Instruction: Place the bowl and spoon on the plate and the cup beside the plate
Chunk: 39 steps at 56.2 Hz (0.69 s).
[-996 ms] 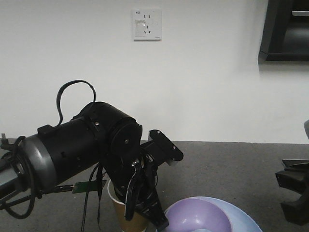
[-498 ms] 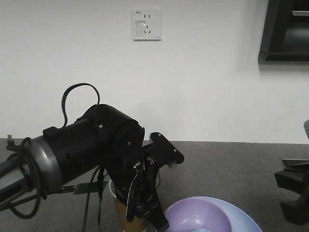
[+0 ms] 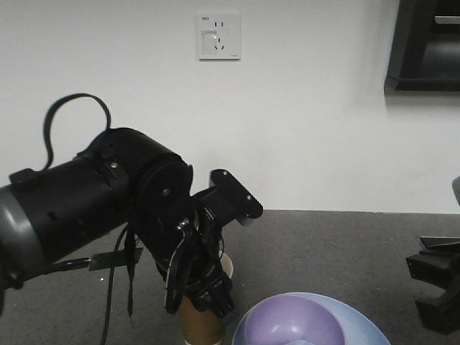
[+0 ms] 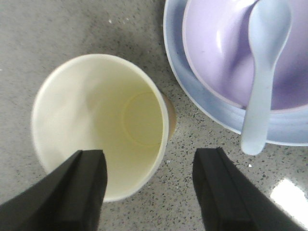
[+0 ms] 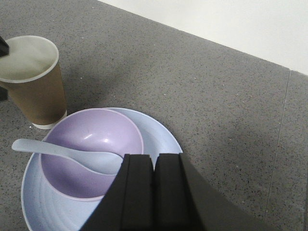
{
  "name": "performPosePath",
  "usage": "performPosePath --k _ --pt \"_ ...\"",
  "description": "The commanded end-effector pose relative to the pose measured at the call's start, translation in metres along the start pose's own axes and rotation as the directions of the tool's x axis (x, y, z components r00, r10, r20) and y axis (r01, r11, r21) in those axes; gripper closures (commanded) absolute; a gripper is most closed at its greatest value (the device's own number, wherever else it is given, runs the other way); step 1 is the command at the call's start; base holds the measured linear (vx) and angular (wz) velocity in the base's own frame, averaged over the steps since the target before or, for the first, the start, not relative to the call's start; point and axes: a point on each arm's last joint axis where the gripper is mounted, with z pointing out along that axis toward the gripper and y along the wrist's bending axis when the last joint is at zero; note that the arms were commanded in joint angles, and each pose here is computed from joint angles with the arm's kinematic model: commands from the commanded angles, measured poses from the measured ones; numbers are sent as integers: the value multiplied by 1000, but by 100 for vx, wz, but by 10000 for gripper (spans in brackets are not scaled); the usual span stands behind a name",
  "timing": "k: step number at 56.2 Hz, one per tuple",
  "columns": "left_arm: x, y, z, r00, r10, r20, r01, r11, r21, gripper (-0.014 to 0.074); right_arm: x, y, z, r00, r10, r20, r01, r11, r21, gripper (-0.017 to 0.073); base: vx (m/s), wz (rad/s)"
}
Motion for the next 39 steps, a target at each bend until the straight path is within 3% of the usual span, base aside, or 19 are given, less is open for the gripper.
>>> performPosePath --k 1,10,21,27,34,39 --pt "1 6 -52 988 -10 157 18 999 -49 90 -13 -2 -11 994 -6 106 4 1000 25 568 0 0" --pt "11 10 -100 954 -14 299 41 996 -81 219 -11 -1 -10 997 -7 79 5 1000 17 568 0 0" --pt "36 11 -160 864 -48 502 114 988 -102 603 -7 0 -11 999 -13 43 13 1000 7 568 0 0" --pt "68 3 -169 817 -71 573 148 985 -90 601 -5 1 -21 996 -21 89 20 1000 18 568 0 0" --pt "116 -15 -145 762 -111 637 186 981 -51 599 18 5 -36 968 -24 249 6 998 69 568 0 0" --pt "159 -30 -130 688 -165 706 232 973 2 599 47 9 -46 938 -44 343 7 994 108 568 0 0"
